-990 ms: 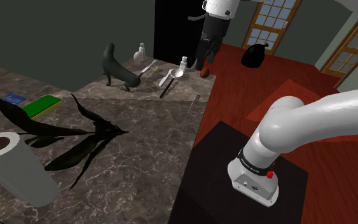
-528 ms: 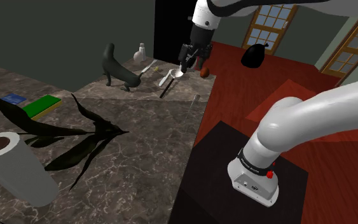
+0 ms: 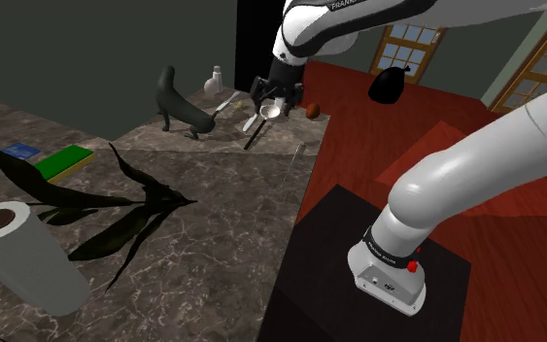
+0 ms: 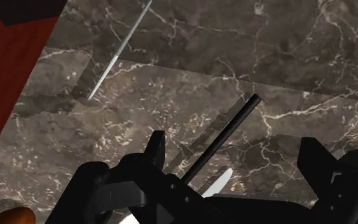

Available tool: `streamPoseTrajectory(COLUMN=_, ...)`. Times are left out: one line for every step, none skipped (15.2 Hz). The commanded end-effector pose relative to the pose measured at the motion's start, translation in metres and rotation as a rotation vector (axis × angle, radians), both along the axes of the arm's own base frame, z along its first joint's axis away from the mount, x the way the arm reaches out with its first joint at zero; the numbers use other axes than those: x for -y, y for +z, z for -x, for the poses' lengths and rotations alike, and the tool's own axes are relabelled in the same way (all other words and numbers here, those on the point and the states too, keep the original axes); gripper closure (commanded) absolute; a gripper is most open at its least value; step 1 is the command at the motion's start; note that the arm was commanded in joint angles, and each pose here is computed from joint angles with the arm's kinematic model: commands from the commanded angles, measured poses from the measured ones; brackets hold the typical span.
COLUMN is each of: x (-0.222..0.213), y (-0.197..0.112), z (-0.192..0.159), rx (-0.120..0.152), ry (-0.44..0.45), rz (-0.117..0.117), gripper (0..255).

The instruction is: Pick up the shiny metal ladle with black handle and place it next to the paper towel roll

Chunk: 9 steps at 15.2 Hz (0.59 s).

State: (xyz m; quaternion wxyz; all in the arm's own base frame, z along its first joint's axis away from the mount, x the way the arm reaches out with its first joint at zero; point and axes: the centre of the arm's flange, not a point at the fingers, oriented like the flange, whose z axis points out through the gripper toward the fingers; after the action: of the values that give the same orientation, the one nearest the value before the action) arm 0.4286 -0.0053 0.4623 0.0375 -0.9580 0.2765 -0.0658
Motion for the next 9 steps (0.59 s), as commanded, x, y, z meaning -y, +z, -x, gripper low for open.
streamPoseTrajectory(x=0.013, y=-0.014, z=-0.018, rx=0.018, ry=-0.112, rz=-0.011, gripper=0)
streamPoseTrajectory(x=0.018, y=-0.021, z=-0.026, rx=0.026, ry=-0.164, rz=-0.016, gripper=0)
streamPoseTrajectory(x=0.024, y=-0.028, z=-0.034, rx=0.033, ry=-0.217, rz=-0.021, gripper=0)
streamPoseTrajectory(x=0.031, y=-0.035, z=-0.041, rx=0.041, ry=-0.270, rz=-0.026, gripper=0)
streamPoseTrajectory(x=0.038, y=-0.042, z=-0.048, rx=0.049, ry=-0.322, rz=-0.031, gripper=0)
streamPoseTrajectory(x=0.045, y=-0.049, z=-0.055, rx=0.056, ry=-0.375, rz=-0.037, gripper=0)
streamPoseTrajectory(x=0.052, y=-0.056, z=-0.061, rx=0.064, ry=-0.427, rz=-0.042, gripper=0)
streamPoseTrajectory(x=0.060, y=-0.064, z=-0.067, rx=0.072, ry=-0.480, rz=-0.047, gripper=0)
streamPoseTrajectory(x=0.068, y=-0.071, z=-0.073, rx=0.079, ry=-0.533, rz=-0.052, gripper=0)
